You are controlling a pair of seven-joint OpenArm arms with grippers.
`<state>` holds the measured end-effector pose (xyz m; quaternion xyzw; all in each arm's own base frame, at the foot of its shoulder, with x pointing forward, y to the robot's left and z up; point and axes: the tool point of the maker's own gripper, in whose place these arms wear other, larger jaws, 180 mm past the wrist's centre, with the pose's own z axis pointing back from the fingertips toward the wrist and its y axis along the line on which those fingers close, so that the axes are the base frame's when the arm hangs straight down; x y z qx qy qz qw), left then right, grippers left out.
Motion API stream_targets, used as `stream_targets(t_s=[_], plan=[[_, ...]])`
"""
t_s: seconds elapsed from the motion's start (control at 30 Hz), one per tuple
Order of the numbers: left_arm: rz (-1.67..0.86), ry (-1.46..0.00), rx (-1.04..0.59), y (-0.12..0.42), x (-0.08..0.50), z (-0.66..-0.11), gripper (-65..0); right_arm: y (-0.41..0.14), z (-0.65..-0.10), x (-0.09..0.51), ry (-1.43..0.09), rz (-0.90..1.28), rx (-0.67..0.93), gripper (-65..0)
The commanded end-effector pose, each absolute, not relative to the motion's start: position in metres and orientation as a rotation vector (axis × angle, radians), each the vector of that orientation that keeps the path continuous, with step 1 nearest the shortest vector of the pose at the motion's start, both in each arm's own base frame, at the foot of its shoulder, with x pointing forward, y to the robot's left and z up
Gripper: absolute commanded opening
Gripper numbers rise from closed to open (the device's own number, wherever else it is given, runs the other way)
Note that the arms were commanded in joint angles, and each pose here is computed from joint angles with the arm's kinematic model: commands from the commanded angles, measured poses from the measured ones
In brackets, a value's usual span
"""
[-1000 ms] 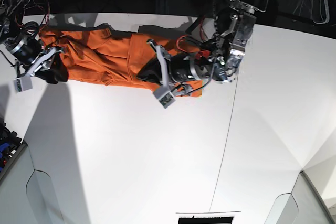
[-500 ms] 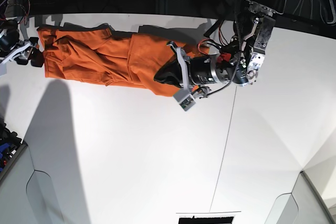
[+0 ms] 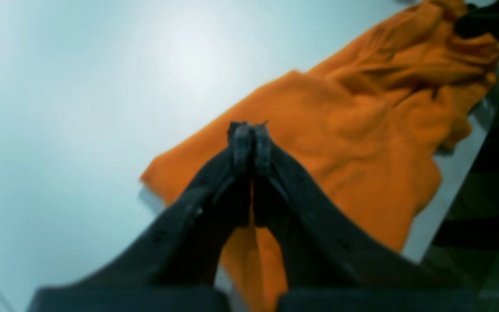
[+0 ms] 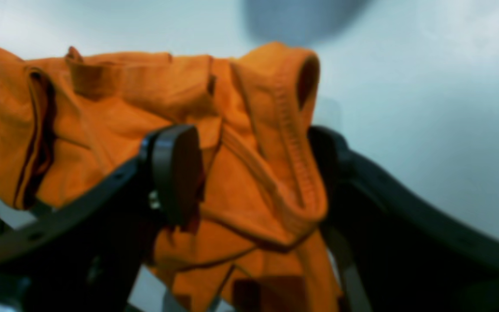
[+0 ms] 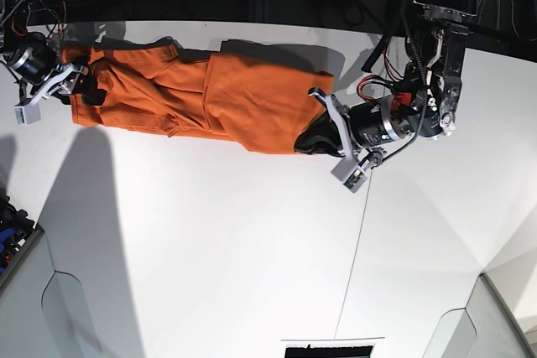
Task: Layout the t-shirt on the table in an organized manner, then fold the t-shirt properly
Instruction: 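Fold the strip's end with the left gripper toward the right gripper, then lift the strip's other end with the right gripper toward the left gripper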
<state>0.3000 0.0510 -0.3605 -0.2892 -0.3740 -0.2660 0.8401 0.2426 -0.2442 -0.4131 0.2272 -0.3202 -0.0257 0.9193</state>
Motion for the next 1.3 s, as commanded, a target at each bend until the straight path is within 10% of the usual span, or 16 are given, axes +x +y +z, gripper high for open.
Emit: stream_targets(t_s=[0.0, 0.2, 0.73, 1.27], plan=[[-0.574, -0.836, -0.632, 0.048, 0.304, -0.348, -64.8, -0.246, -0.413, 0.241, -0.639, -0.025, 0.453, -26.5], [-0.571, -0.825, -0.633, 0.048, 0.301, -0.351, -64.7, -0.246, -0.413, 0.241, -0.638, -0.025, 0.452, -65.0], [-0.440, -0.812, -0.550, 0.100, 0.296, -0.363, -64.7, -0.298, -0.385, 0.261, -0.744, -0.024, 0.312, -65.0], [-0.626, -0.647, -0.644, 0.017, 0.234, -0.415, -64.7, -0.260, -0.338, 0.298, -0.885, -0.019, 0.480, -65.0]])
